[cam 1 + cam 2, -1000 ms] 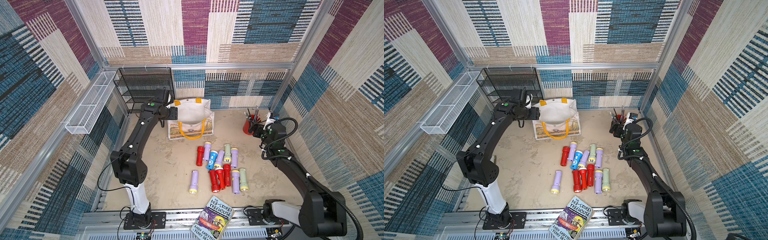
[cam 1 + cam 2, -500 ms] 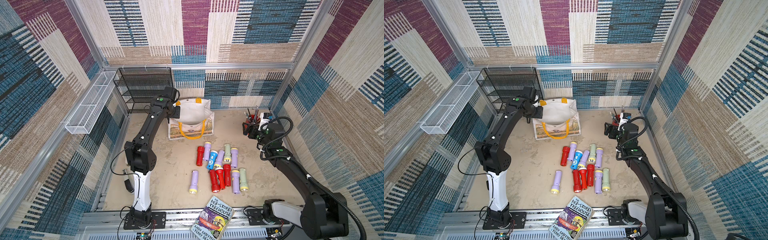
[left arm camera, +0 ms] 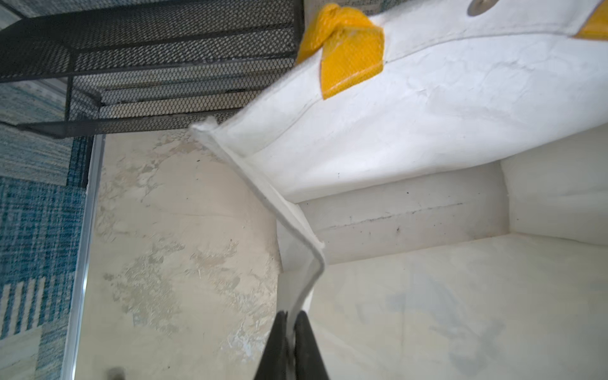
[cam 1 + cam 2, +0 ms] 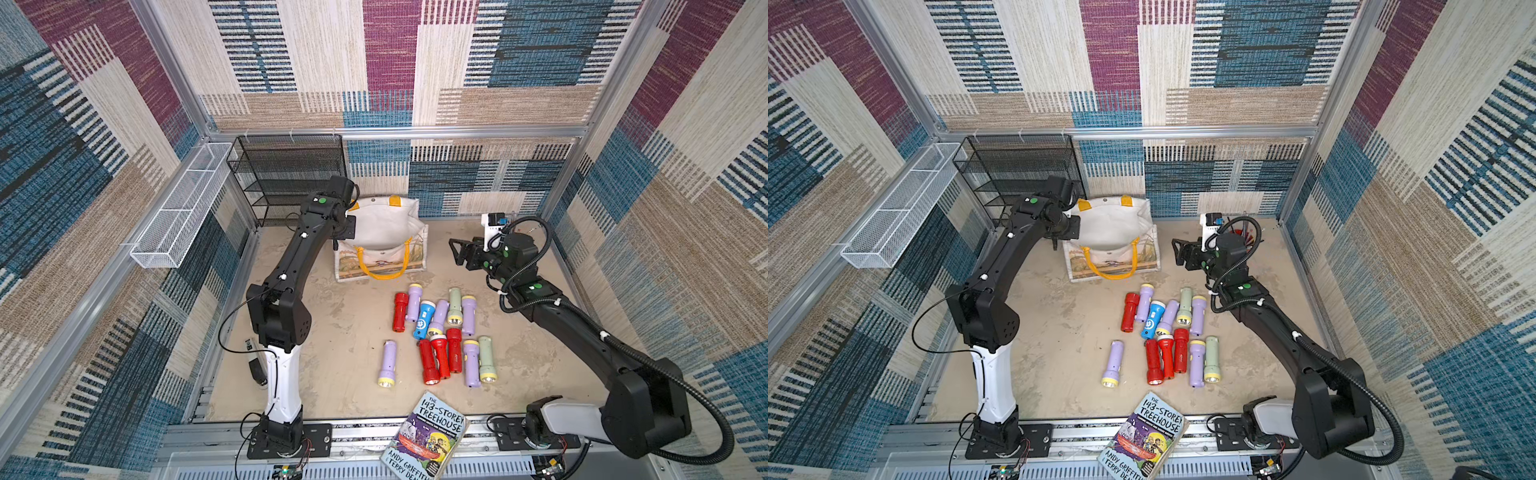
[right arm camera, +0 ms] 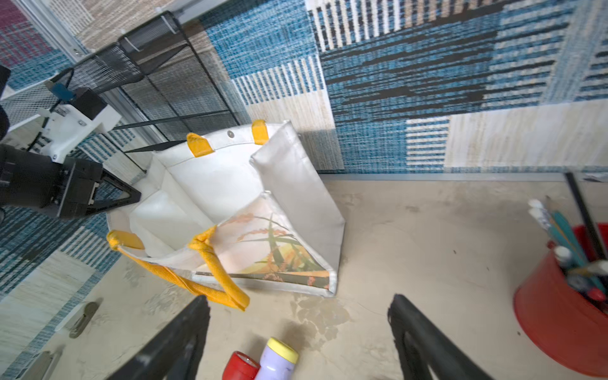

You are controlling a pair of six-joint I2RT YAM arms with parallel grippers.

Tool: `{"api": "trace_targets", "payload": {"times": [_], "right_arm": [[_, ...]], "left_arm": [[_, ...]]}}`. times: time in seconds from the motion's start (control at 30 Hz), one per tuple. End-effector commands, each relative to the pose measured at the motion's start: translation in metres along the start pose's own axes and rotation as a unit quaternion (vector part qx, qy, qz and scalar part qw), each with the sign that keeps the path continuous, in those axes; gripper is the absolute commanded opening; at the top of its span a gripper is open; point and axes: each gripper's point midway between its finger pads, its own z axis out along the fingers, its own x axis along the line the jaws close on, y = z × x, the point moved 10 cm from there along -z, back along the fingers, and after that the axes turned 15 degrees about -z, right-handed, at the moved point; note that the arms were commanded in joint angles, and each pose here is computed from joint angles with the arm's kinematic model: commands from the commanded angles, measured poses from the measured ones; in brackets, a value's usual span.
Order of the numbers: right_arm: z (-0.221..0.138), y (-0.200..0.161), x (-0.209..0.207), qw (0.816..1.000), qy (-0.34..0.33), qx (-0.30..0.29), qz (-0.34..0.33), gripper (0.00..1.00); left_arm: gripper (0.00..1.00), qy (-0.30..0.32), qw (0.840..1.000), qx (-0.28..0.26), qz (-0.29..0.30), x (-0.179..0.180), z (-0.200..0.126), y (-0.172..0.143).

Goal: Put the flashlights into the tote bags
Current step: Move the canvas bag to the center of the board.

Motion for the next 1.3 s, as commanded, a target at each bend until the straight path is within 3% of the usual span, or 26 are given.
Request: {"api": "trace_targets", "payload": {"times": [0.0,0.2,0.33,0.5,0.73,0.9,1.1,1.27], "right_arm": [[0.011,0.024,0.028,0.997,0.066,-0.047,-0.006,0.86],[0.034,0.035,0.095,0.984,0.151,-0.052,-0.085,0.85],[0.043,0.031,0.139,0.962,0.216,-0.037,-0.162,0.84],[0.051,0.014,0.177,0.937,0.251,-0.018,-0.241,0.85],[0.066,-0.003,0.211,0.910,0.251,0.007,-0.331,0.82],[0.063,-0.017,0.237,0.870,0.273,0.006,-0.409,0.76],[0.065,-0.029,0.247,0.854,0.287,0.013,-0.434,0.74],[0.069,-0.040,0.259,0.826,0.305,0.025,-0.473,0.71]], "left_arm": [[0.00,0.042,0.997,-0.011,-0.061,0.015,-0.010,-0.004],[0.00,0.064,0.990,-0.002,-0.124,0.038,-0.018,-0.019],[0.00,0.066,0.982,-0.008,-0.175,0.061,-0.028,-0.036],[0.00,0.035,0.972,-0.012,-0.232,0.083,-0.047,-0.060],[0.00,0.005,0.968,0.016,-0.251,0.093,-0.059,-0.095],[0.00,-0.013,0.963,0.027,-0.269,0.098,-0.062,-0.114],[0.00,-0.050,0.962,0.043,-0.266,0.096,-0.063,-0.123],[0.00,-0.059,0.961,0.055,-0.264,0.093,-0.059,-0.123]]}}
